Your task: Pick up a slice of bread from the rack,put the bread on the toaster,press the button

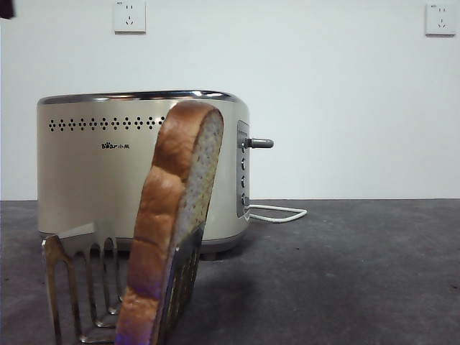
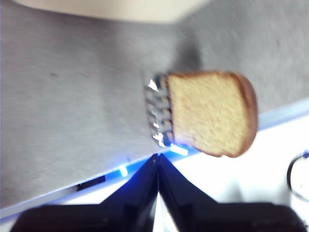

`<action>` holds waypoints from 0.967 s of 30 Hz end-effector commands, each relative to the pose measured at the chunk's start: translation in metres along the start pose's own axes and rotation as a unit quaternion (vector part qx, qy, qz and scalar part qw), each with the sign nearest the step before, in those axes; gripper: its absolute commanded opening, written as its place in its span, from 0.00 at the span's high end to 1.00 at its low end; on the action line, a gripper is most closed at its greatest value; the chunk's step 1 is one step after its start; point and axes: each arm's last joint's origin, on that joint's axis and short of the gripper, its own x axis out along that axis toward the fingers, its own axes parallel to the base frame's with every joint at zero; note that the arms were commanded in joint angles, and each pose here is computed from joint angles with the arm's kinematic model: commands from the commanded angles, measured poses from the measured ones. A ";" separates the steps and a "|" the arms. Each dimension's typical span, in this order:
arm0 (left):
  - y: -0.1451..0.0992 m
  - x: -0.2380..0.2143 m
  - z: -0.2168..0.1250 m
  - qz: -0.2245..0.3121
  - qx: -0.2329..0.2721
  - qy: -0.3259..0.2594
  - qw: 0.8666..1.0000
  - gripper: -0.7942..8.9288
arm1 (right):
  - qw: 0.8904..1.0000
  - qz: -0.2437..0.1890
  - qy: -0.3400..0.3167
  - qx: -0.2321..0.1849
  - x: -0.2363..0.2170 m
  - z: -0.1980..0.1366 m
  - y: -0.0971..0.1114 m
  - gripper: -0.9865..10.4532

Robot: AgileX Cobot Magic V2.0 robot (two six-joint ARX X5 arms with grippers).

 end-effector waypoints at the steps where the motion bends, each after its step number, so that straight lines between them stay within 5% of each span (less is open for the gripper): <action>1: -0.013 0.013 0.000 0.013 0.004 0.023 1.000 0.73 | 1.000 0.004 -0.005 -0.005 -0.002 0.002 0.001 0.92; 6: -0.036 0.032 0.001 0.009 0.042 0.042 0.998 0.28 | 1.000 0.002 0.001 -0.005 -0.002 0.001 0.001 0.92; 15: -0.071 0.053 -0.003 -0.034 0.096 0.033 0.994 0.26 | 1.000 0.000 0.006 -0.004 -0.002 0.000 0.000 0.92; 29: -0.095 0.096 0.002 0.018 0.085 0.028 0.996 0.26 | 1.000 -0.005 0.018 -0.003 -0.002 -0.002 -0.001 0.92</action>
